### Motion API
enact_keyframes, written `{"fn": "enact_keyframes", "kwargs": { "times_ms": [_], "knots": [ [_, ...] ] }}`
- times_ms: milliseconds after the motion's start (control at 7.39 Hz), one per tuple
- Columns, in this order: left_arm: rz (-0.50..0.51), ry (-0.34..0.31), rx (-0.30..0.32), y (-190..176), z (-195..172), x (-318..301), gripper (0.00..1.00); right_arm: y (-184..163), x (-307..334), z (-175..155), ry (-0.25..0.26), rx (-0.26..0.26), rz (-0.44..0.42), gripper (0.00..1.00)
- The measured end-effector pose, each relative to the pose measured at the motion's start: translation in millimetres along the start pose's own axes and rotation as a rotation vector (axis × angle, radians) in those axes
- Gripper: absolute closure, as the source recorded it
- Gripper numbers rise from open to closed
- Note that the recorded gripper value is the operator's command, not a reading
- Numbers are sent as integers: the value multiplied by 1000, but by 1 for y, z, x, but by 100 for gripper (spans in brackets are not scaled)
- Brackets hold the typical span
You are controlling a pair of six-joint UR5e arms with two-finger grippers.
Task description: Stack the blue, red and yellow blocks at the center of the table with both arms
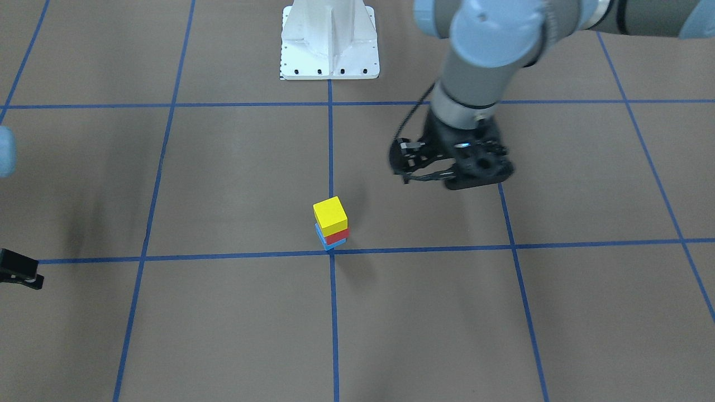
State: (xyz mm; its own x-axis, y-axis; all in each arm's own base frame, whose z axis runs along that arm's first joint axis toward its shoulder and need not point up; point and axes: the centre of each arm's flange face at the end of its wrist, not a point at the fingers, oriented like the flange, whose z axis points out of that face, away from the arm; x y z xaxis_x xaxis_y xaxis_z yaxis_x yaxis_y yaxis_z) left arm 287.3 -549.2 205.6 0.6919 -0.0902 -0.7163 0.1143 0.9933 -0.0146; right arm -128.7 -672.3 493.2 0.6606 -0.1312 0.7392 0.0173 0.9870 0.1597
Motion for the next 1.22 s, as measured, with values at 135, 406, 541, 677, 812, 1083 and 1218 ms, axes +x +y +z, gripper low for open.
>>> {"fn": "enact_keyframes", "kwargs": {
  "times_ms": [135,406,541,677,812,1083,1218],
  "knots": [
    [62,-46,14,-10,-3,-82,0,17,46,-9,-4,-11,3,1],
    [171,-129,7,-39,-6,-245,0,70,139,-17,1,-40,42,1],
    [205,-110,-17,-59,-7,-320,0,97,173,-13,19,-41,61,1],
    [221,-58,-31,-75,-6,-391,0,107,191,-12,61,-17,53,1],
    [244,-26,-29,-80,-1,-446,0,115,201,-14,102,4,45,1],
    [308,-10,-24,-55,29,-514,0,128,208,-15,102,-11,69,1],
    [323,-10,-20,-42,43,-534,0,132,206,-18,58,-40,101,1]
  ]
}}
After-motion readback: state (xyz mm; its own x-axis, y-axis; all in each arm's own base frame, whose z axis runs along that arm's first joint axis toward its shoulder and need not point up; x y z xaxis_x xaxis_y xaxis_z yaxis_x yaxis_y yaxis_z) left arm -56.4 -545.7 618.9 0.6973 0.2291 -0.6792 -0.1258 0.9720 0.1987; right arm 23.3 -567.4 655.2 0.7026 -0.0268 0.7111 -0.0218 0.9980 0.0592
